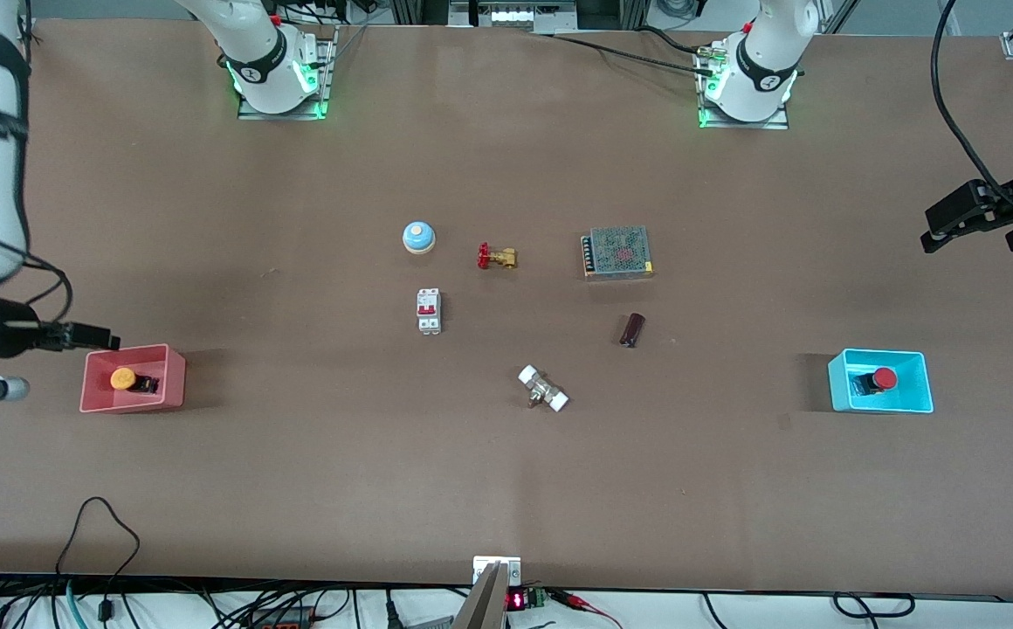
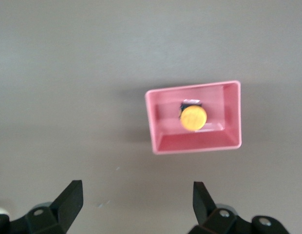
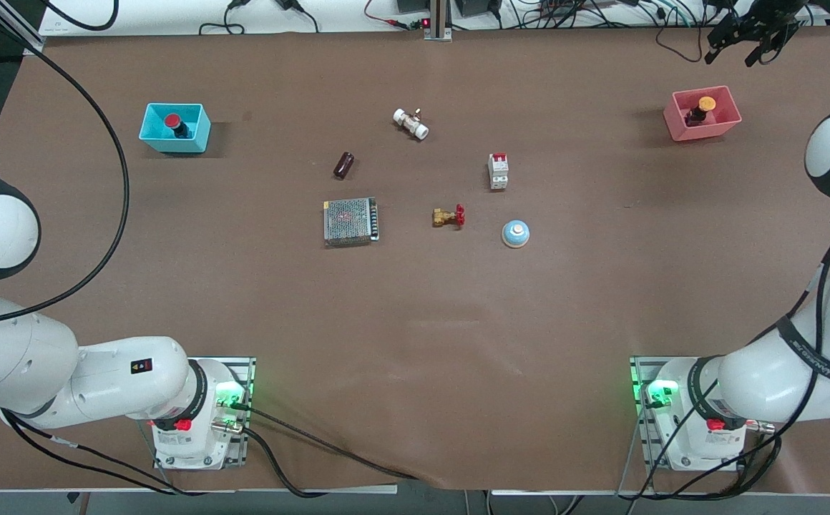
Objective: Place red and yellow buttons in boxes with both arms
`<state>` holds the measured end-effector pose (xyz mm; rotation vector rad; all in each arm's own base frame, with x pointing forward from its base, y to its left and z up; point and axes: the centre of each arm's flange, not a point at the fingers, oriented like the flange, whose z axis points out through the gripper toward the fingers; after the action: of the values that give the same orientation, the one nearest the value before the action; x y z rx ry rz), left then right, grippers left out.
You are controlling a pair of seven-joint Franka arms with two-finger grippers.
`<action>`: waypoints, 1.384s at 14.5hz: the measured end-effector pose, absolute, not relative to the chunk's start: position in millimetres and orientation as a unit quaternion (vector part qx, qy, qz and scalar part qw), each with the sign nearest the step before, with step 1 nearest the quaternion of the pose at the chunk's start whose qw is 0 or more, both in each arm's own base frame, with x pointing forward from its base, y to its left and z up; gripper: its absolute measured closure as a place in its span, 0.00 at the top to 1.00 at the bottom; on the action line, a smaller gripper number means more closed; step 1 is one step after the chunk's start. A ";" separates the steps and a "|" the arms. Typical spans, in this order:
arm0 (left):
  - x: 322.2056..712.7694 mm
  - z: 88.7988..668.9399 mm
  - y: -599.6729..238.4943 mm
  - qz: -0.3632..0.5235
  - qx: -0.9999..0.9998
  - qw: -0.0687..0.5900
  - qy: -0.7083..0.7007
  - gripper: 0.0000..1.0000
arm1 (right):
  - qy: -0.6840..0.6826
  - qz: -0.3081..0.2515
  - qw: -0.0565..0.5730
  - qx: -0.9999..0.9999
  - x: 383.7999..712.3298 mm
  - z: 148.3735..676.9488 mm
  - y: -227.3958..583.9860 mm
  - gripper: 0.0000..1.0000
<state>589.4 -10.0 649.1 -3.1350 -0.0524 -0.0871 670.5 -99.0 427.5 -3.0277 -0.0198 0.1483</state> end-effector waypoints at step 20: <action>563.5 641.6 10.9 -0.023 -0.999 -0.010 -0.034 1.00 | 0.012 0.058 -0.011 -0.998 577.7 583.0 -57.9 1.00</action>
<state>563.5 10.9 641.6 -3.1593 -0.1064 -0.0728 577.7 -57.9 583.0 -3.1591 0.0384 0.1830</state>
